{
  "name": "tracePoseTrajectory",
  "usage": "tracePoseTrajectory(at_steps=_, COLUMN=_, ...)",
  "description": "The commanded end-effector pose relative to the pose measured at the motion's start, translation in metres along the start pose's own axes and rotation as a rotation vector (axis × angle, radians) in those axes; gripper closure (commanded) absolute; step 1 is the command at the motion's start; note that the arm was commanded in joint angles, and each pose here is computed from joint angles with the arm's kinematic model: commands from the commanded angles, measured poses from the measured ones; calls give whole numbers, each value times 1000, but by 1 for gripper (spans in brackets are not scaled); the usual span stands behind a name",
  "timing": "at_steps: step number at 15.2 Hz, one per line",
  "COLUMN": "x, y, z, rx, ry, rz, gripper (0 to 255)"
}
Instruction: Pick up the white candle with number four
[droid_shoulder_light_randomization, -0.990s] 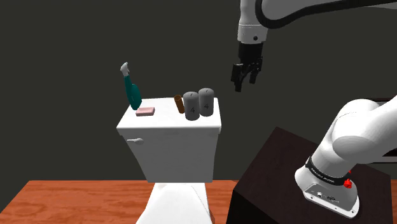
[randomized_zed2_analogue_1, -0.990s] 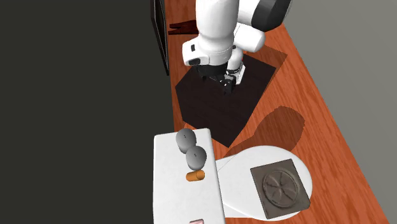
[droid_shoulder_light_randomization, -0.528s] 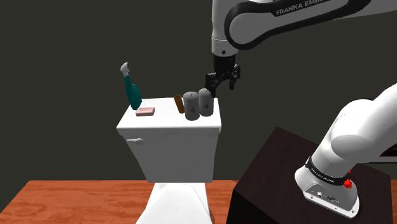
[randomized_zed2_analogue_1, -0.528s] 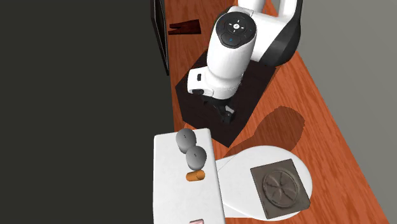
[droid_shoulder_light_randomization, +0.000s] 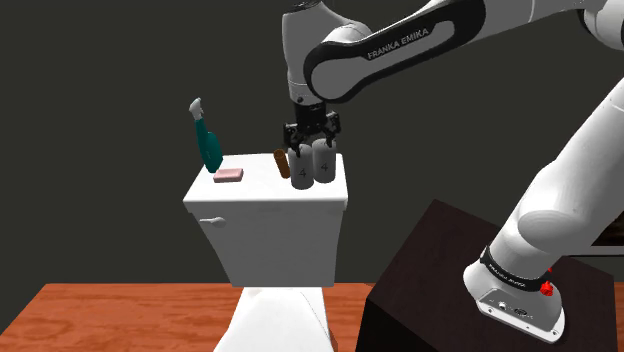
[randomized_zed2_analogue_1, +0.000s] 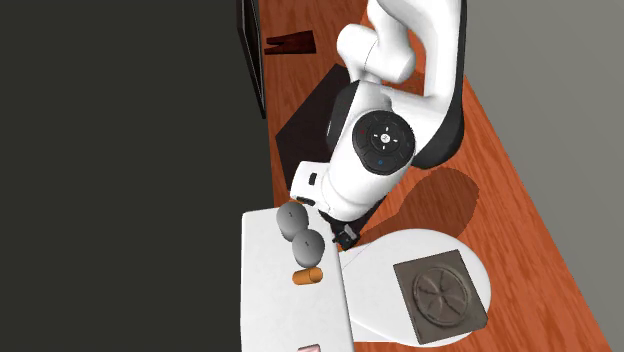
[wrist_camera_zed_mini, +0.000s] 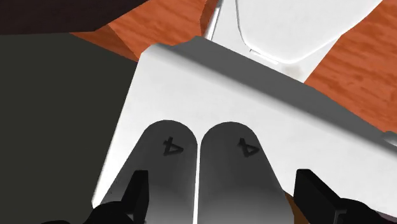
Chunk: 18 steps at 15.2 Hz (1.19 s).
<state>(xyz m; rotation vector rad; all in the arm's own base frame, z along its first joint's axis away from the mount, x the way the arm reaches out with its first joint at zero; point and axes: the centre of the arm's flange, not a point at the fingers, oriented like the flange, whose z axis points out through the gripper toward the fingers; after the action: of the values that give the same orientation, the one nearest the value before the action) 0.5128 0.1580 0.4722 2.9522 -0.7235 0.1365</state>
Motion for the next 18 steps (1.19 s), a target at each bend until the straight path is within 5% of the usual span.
tracePoseTrajectory(at_steps=1, x=17, y=-18, z=12, rx=-15, ry=23, rz=54, gripper=0)
tracePoseTrajectory(at_steps=12, x=23, y=-32, z=57, rx=-26, ry=37, rz=86, gripper=0)
tracePoseTrajectory(at_steps=13, x=24, y=-29, z=57, rx=-26, ry=36, rz=86, gripper=255)
tracePoseTrajectory(at_steps=18, x=23, y=-23, z=50, rx=-25, ry=36, rz=86, gripper=255)
